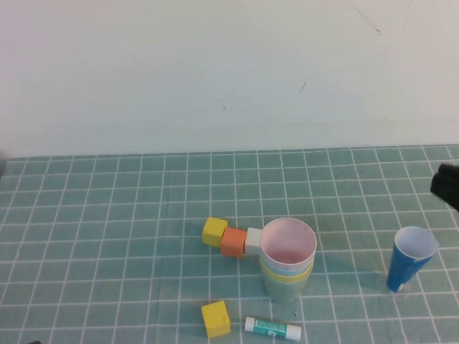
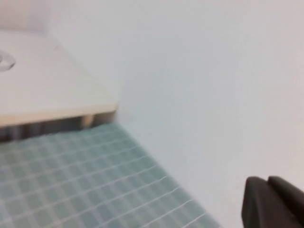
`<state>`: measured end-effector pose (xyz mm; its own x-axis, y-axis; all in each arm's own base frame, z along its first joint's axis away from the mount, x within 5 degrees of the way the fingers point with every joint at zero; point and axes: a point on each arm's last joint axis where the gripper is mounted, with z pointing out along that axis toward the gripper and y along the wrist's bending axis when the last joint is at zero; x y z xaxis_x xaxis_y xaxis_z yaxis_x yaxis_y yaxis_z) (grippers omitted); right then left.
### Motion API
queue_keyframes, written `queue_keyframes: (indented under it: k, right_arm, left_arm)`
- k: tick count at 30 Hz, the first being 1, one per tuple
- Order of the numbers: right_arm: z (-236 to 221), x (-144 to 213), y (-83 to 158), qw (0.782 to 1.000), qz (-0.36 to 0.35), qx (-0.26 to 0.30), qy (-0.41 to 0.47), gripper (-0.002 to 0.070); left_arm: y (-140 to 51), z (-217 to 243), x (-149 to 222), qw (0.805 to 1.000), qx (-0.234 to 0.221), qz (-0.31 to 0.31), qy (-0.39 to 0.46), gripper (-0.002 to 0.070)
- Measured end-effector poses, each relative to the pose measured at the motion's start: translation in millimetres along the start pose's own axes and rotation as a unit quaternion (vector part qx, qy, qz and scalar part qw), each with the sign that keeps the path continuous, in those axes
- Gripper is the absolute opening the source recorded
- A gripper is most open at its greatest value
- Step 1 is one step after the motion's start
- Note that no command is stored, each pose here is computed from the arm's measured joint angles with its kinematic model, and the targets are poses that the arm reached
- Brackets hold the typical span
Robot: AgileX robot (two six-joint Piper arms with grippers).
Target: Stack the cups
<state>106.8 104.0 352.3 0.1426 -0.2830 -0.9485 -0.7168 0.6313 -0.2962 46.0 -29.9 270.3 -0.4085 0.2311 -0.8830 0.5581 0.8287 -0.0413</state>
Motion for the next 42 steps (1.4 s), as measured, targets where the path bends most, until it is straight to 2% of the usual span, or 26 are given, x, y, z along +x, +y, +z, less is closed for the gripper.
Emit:
queue_keyframes:
  k: [4, 7, 15, 26, 36, 42]
  right_arm:
    - [11.7, 1.5, -11.5, 0.997, 0.023, 0.066, -0.024, -0.0001]
    - [24.6, 7.1, -15.4, 0.996, 0.031, 0.085, -0.015, -0.0001]
    - [40.1, 23.3, -5.1, 0.998, 0.037, 0.031, 0.047, -0.0001]
    - [6.2, 13.1, 4.1, 0.999, 0.034, -0.009, 0.021, -0.0001]
    - [-27.3, 38.7, 9.9, 0.998, -0.054, 0.037, -0.012, -0.0001]
    - [-50.1, 65.0, 10.6, 0.987, -0.094, 0.117, -0.062, -0.0002]
  left_arm:
    - [0.0, 0.0, 0.0, 1.0, 0.0, -0.001, 0.0, -0.0002]
    - [0.0, 0.0, 0.0, 1.0, 0.0, -0.001, 0.0, -0.0002]
    - [0.0, 0.0, 0.0, 1.0, 0.0, -0.001, 0.0, -0.0002]
    - [0.0, 0.0, 0.0, 1.0, 0.0, -0.001, 0.0, -0.0002]
    - [0.0, 0.0, 0.1, 1.0, 0.0, -0.001, 0.001, -0.0002]
    - [0.0, 0.0, 0.1, 1.0, 0.0, -0.001, 0.001, -0.0002]
